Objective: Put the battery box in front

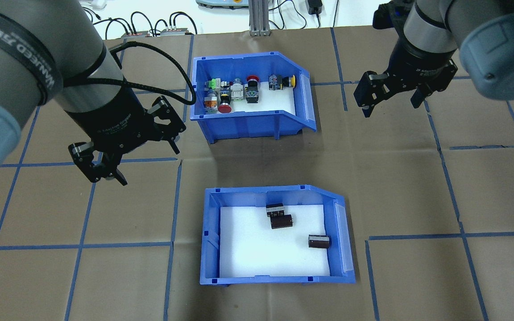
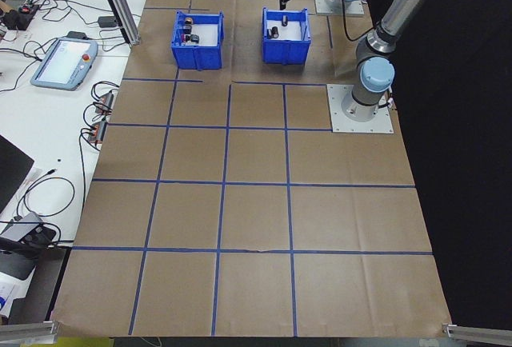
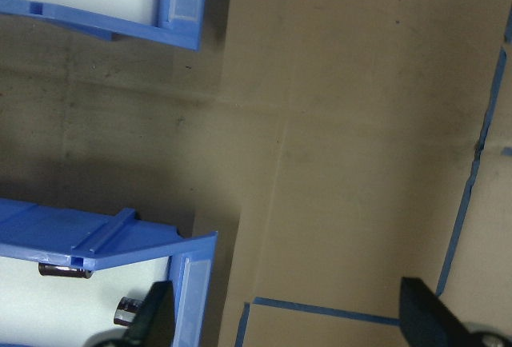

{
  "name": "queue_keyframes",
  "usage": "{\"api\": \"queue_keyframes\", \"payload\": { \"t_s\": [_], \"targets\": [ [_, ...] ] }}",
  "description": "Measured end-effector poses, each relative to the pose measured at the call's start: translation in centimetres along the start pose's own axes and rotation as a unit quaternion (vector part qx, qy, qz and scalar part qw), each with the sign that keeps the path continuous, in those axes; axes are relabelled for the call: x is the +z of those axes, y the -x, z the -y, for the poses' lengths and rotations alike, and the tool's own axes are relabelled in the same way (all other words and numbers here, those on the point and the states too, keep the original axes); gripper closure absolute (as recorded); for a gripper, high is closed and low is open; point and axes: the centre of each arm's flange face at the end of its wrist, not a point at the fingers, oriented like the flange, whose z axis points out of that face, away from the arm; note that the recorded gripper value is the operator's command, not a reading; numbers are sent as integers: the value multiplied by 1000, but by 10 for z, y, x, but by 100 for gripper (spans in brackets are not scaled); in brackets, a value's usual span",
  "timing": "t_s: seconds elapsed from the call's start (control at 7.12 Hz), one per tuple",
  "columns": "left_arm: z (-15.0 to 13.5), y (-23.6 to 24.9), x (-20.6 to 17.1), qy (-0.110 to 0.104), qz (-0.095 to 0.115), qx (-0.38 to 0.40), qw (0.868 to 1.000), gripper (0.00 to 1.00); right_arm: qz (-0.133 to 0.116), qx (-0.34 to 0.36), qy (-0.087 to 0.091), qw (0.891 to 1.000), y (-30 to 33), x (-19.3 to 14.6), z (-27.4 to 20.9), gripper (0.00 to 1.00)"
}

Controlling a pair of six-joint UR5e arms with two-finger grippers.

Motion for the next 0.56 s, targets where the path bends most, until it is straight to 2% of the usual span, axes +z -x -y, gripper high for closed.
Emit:
{"api": "queue_keyframes", "payload": {
  "t_s": [0.14,0.42,0.56],
  "targets": [
    [-21,4,17,7,7,-76,997,1,0,-55,-2,998,1,0,22,0],
    [-66,-1,60,17,18,-211,977,1,-3,-172,-9,985,26,-1,66,0],
    [-92,-10,86,15,4,-268,963,1,-3,-224,-8,975,50,5,86,0]
  ]
}}
